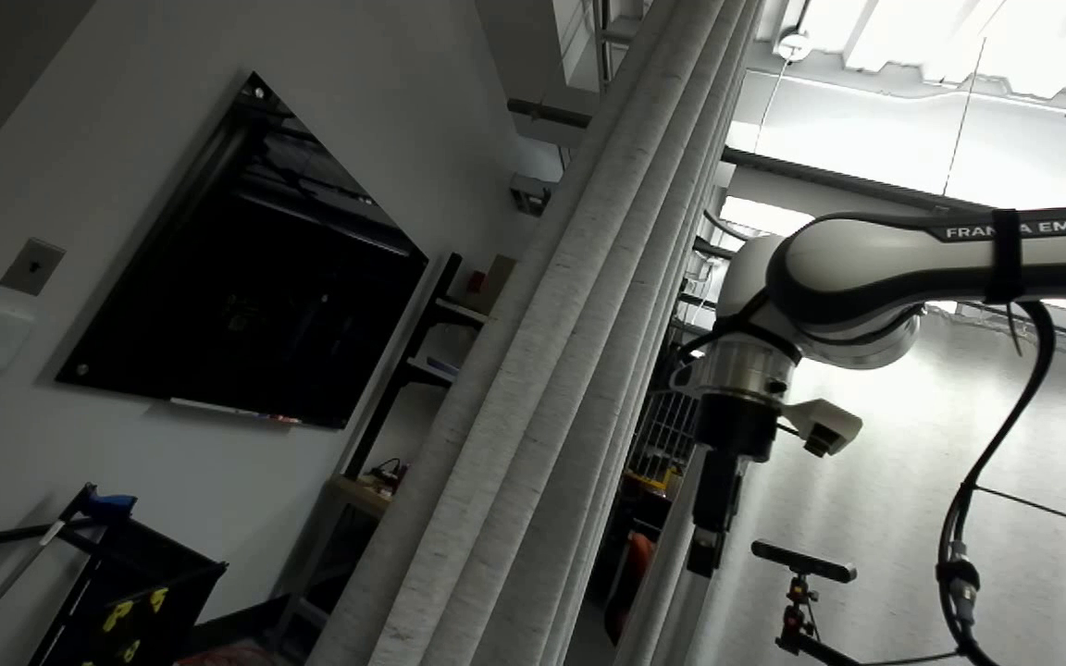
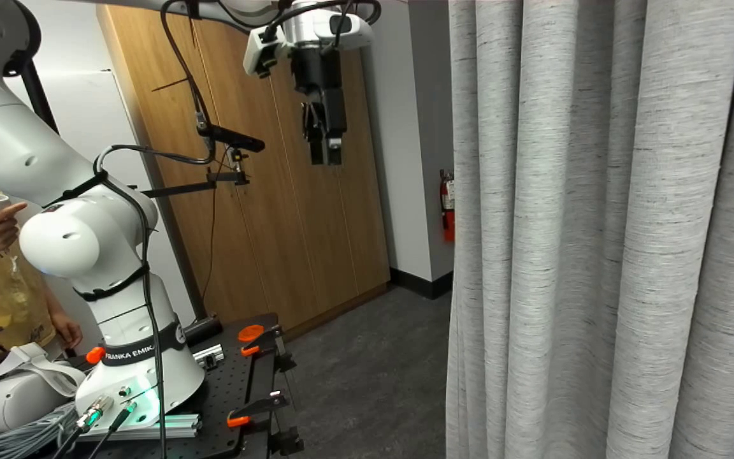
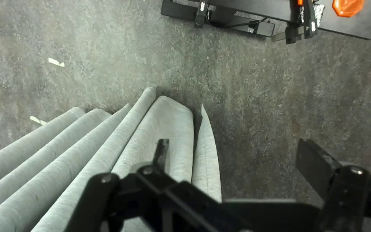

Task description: Move the curtain to the left

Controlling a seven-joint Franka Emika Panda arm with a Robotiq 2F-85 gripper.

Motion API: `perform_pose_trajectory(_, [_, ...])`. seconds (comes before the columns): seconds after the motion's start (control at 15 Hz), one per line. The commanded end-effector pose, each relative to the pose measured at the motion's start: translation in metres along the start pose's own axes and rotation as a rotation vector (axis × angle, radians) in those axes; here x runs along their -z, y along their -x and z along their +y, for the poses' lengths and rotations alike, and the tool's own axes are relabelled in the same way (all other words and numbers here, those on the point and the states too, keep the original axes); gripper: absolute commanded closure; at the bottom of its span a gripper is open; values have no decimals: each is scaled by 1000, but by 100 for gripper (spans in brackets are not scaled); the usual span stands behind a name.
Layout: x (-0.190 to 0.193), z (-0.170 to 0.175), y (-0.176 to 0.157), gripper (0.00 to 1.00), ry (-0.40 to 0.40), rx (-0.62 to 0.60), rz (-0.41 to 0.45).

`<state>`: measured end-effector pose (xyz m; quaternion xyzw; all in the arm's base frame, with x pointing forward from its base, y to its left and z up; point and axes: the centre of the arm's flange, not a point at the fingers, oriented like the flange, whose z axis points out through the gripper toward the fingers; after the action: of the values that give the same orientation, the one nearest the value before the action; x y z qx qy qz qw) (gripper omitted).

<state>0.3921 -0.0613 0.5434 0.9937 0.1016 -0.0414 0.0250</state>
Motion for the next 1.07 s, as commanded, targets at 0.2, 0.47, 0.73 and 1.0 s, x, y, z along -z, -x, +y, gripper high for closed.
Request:
perform_pose_trajectory(0.2, [0, 0, 0, 0, -1, 0, 1])
perform_pose_trajectory(0.47, [0, 0, 0, 0, -1, 0, 1])
perform_pose_trajectory(0.73, [0, 0, 0, 0, -1, 0, 1])
perform_pose_trajectory(1.0, [-1, 3, -4, 0, 31, 52, 54])
